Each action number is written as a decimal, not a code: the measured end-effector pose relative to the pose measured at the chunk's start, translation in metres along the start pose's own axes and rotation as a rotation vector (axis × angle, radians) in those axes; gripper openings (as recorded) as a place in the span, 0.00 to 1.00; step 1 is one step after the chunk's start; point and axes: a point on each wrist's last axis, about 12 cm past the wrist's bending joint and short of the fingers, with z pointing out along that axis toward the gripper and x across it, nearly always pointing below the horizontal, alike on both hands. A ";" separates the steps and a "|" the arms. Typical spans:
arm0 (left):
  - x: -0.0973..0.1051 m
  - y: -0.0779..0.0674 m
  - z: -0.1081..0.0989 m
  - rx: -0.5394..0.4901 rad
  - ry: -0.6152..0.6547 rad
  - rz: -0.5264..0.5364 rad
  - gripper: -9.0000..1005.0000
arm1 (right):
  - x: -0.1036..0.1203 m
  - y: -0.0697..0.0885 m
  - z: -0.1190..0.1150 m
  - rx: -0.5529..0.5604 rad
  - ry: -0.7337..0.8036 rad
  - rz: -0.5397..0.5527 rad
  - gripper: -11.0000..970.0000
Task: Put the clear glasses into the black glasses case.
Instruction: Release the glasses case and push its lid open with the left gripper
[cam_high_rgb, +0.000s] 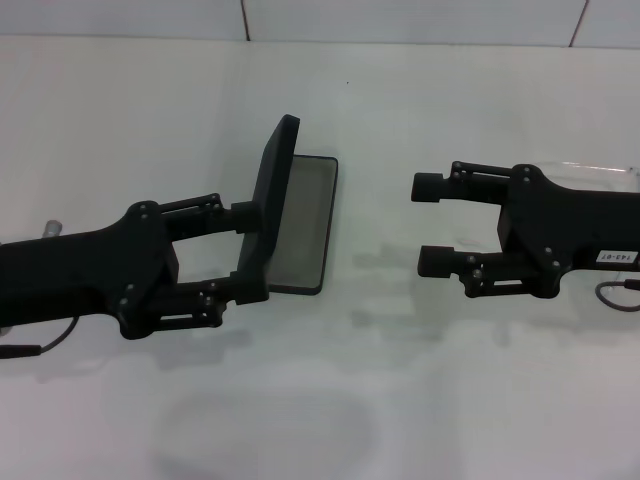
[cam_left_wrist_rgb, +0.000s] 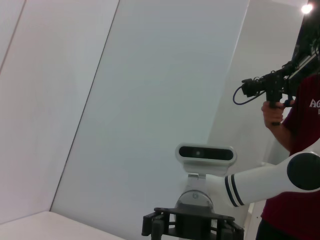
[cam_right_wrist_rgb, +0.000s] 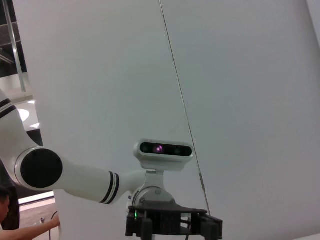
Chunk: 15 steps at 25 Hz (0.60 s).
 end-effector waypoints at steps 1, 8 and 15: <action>0.000 0.000 0.000 0.000 -0.002 0.000 0.75 | 0.000 0.000 0.000 0.000 0.000 0.000 0.80; 0.002 -0.001 0.001 -0.002 -0.007 -0.003 0.75 | -0.001 0.000 0.000 -0.002 0.003 -0.006 0.80; -0.012 0.007 0.000 -0.059 -0.086 -0.005 0.75 | -0.002 -0.001 -0.008 0.056 -0.030 -0.036 0.80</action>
